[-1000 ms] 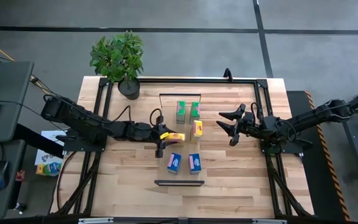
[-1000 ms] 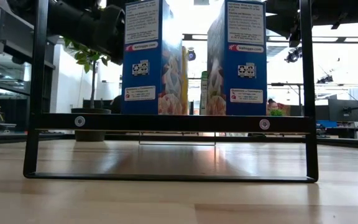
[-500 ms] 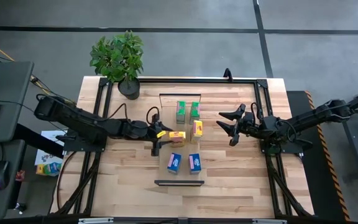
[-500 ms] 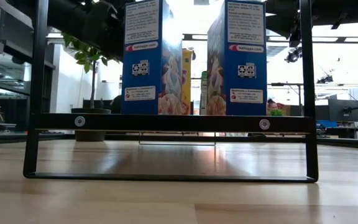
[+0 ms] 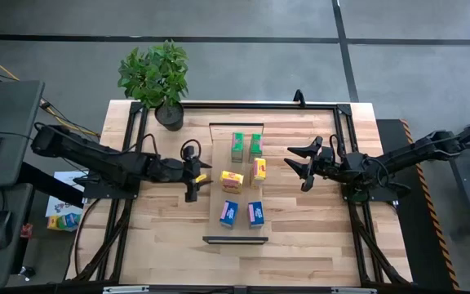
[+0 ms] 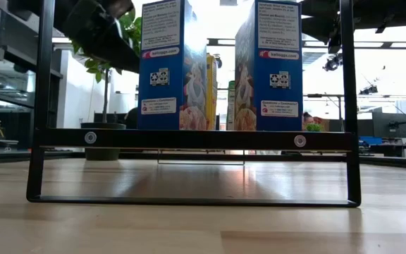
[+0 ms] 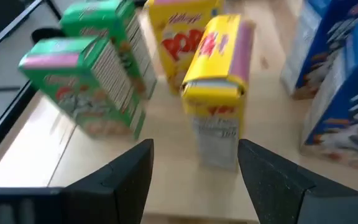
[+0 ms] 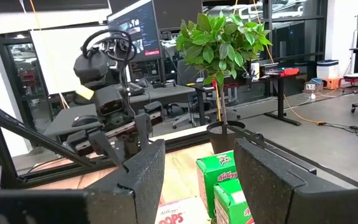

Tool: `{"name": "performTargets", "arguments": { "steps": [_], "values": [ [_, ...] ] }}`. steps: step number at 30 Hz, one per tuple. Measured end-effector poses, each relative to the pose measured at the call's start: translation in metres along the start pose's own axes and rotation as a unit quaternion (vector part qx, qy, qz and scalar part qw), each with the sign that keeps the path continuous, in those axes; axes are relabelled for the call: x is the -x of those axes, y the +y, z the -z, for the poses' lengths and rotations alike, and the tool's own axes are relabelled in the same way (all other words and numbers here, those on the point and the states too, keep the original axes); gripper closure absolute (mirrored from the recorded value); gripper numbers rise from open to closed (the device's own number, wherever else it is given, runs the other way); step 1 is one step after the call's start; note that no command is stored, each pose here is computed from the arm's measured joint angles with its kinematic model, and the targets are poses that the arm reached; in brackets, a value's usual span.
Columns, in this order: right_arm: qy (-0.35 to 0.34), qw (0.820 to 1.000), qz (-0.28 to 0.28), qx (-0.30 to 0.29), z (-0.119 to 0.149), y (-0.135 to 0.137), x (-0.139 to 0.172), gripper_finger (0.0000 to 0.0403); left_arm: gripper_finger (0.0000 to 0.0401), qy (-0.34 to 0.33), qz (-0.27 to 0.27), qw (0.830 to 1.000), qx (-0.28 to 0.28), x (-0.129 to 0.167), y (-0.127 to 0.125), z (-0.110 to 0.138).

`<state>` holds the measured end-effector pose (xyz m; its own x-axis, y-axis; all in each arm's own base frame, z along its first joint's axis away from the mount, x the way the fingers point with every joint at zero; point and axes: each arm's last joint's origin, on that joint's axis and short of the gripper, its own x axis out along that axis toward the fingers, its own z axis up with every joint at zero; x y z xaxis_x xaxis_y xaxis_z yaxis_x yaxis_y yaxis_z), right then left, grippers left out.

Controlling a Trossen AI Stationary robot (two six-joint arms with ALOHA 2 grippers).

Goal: Stack cereal on shelf
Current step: Put the yellow cereal box aligned with the other yellow cereal box on the shelf

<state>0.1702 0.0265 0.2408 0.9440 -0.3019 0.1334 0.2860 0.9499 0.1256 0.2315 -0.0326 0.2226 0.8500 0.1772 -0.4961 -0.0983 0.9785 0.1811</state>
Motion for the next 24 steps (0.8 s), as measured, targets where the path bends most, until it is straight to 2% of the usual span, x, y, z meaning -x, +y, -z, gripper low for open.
{"name": "performTargets", "arguments": {
  "steps": [3,5,7,10,12,15,19,21,24],
  "values": [
    [0.0,1.0,0.0,0.0,0.0,0.0,0.0,0.0217,0.018,0.006,-0.017,1.0,0.019,0.002,-0.006,0.002],
    [0.0,1.0,0.0,0.0,0.0,0.0,0.0,0.0217,0.0201,-0.003,-0.023,0.999,0.038,0.004,-0.015,0.001],
    [0.0,1.0,0.0,0.0,0.0,0.0,0.0,0.0217,0.0243,-0.006,-0.032,0.998,0.046,0.007,-0.025,0.003],
    [0.0,1.0,0.0,0.0,0.0,0.0,0.0,0.0217,0.0348,-0.029,-0.031,0.998,0.04,0.011,-0.038,0.0],
    [0.0,1.0,0.0,0.0,0.0,0.0,0.0,0.0217,0.0384,-0.041,-0.017,0.999,0.029,0.009,-0.044,0.003],
    [-0.001,1.0,0.0,-0.002,0.0,0.0,0.0,0.0217,0.0396,-0.063,0.013,0.998,0.023,-0.003,-0.042,0.017],
    [0.0,1.0,0.0,-0.002,0.0,0.0,0.0,0.0217,0.04,-0.087,0.015,0.995,0.045,-0.015,-0.029,0.044],
    [0.0,1.0,0.0,-0.003,0.0,0.0,0.0,0.0217,0.04,-0.121,0.054,0.99,0.054,-0.015,-0.025,0.05],
    [0.0,1.0,0.0,0.0,0.0,0.0,0.0,0.0217,0.0401,-0.132,0.094,0.985,0.062,-0.018,-0.018,0.063]
  ]
}}
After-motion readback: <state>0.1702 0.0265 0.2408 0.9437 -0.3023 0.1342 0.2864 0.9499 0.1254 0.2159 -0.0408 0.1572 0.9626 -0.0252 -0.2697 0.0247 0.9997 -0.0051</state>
